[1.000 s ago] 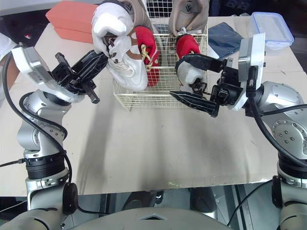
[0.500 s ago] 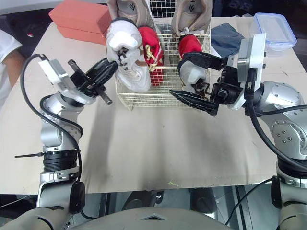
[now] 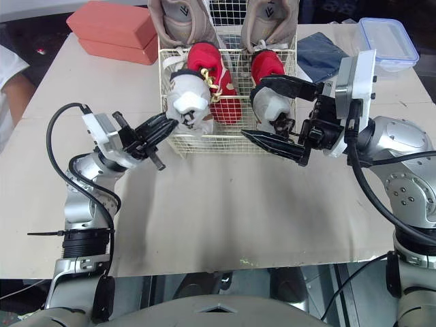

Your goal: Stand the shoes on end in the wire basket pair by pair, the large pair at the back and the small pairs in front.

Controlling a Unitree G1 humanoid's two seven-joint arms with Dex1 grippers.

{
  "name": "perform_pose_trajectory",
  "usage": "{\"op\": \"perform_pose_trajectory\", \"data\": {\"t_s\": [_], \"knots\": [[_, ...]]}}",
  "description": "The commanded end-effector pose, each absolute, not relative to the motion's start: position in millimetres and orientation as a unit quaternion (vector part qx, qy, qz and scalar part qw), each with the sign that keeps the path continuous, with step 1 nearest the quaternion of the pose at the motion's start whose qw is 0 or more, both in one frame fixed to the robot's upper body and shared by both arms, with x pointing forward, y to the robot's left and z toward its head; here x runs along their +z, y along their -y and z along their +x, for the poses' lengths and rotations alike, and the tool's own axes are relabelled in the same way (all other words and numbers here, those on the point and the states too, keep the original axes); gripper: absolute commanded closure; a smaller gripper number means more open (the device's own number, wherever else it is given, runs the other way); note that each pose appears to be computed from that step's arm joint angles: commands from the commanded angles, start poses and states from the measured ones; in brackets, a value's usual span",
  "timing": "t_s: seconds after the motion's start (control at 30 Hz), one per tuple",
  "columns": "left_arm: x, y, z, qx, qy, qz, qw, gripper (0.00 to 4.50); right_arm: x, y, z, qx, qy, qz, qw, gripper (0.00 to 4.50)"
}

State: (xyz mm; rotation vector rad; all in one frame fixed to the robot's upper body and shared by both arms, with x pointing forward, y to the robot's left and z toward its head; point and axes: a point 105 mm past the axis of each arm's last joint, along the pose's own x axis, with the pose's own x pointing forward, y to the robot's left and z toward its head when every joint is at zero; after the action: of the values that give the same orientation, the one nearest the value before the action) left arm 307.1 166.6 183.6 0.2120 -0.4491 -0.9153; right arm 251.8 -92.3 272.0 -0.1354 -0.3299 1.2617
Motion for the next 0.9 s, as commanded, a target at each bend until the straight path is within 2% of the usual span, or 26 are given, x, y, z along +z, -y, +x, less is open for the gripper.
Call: {"op": "perform_pose_trajectory", "data": {"t_s": [0.03, 0.07, 0.1, 0.2, 0.23, 0.33, 0.5, 0.63, 0.77, 0.9], "knots": [[164, -167, 305, -0.456, 0.16, 0.088, 0.871, 4.5, 276, 90, 247, 0.593, 0.164, -0.08, 0.784, 0.08], [162, -169, 306, -0.457, 0.151, 0.086, 0.873, 3.52, 276, 90, 247, 0.593, 0.164, -0.08, 0.784, 0.0], [159, -169, 306, -0.459, 0.143, 0.086, 0.873, 3.2, 276, 90, 248, 0.594, 0.165, -0.08, 0.783, 0.0], [163, -172, 304, -0.463, 0.143, 0.064, 0.872, 1.78, 276, 89, 248, 0.596, 0.165, -0.079, 0.782, 0.0], [165, -173, 304, -0.464, 0.144, 0.058, 0.872, 1.47, 276, 88, 248, 0.597, 0.165, -0.079, 0.781, 0.0], [177, -179, 306, -0.44, 0.172, 0.07, 0.879, 0.04, 275, 89, 248, 0.597, 0.165, -0.079, 0.781, 0.0], [211, -184, 297, -0.439, 0.215, 0.05, 0.871, 0.04, 275, 92, 249, 0.59, 0.166, -0.077, 0.786, 0.0], [233, -181, 279, -0.474, 0.214, 0.008, 0.854, 0.04, 274, 104, 252, 0.574, 0.164, -0.076, 0.799, 0.0], [232, -187, 257, -0.501, 0.16, -0.025, 0.85, 0.04, 266, 130, 259, 0.537, 0.152, -0.073, 0.826, 0.0], [201, -203, 247, -0.477, 0.054, -0.021, 0.877, 0.04, 244, 163, 266, 0.487, 0.129, -0.074, 0.861, 0.0]]}}
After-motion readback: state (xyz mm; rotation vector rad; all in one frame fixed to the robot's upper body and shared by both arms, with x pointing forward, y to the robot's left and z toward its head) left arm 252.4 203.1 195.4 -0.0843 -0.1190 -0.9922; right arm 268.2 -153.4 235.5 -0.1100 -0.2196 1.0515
